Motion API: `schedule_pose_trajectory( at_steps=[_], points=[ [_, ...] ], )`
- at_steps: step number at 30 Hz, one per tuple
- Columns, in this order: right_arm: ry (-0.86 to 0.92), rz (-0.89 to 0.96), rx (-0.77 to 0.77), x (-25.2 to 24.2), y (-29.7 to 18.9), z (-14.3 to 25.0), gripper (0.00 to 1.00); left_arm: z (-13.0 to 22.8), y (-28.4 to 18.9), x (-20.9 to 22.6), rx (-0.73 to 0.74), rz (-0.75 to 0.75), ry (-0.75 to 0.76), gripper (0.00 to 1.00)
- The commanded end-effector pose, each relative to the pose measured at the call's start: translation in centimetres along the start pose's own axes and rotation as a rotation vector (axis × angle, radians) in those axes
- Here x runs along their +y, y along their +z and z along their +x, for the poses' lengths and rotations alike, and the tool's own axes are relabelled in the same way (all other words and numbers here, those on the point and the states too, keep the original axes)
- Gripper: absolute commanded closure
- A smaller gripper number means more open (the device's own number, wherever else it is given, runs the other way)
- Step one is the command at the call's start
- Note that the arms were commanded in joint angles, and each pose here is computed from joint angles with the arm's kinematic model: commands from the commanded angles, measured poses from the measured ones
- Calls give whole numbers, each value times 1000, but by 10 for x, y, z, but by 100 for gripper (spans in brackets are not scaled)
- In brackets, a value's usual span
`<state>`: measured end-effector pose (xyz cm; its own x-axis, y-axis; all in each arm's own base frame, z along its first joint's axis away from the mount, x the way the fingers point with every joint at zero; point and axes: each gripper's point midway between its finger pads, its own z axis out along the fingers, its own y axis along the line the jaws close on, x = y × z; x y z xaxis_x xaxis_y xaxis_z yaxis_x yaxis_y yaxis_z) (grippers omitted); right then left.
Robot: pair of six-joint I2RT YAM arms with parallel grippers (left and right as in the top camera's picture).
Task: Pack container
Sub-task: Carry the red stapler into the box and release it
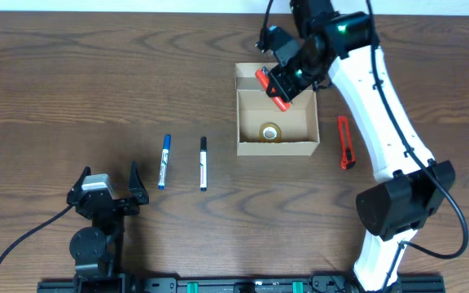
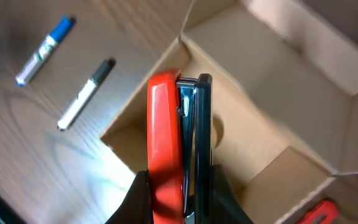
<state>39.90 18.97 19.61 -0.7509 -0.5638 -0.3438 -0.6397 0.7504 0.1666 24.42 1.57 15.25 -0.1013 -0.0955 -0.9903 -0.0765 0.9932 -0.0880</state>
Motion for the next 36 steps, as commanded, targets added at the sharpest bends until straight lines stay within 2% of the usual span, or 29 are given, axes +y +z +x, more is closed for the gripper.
schedule_pose_trajectory(
  at_steps=[1,11,17,23,27,30,31,32,36],
  points=[
    [4,-2,59,-1,17,21,99,17,1,5,50,-23,1,5],
    [51,-2,150,-13,85,64,99,17,1,5,50,-23,1,5],
    [58,-5,166,-15,101,78,99,17,1,5,50,-23,1,5],
    [57,-3,158,-16,104,77,81,17,1,5,50,-23,1,5],
    [54,1,147,-17,105,75,75,17,1,5,50,-23,1,5],
    [52,3,141,-18,105,73,64,17,1,5,50,-23,1,5],
    [52,3,140,-18,105,73,55,17,1,5,50,-23,1,5],
    [51,5,139,-18,105,73,51,17,1,5,50,-23,1,5],
    [49,12,136,-20,105,72,47,17,1,5,50,-23,1,5]
  ],
)
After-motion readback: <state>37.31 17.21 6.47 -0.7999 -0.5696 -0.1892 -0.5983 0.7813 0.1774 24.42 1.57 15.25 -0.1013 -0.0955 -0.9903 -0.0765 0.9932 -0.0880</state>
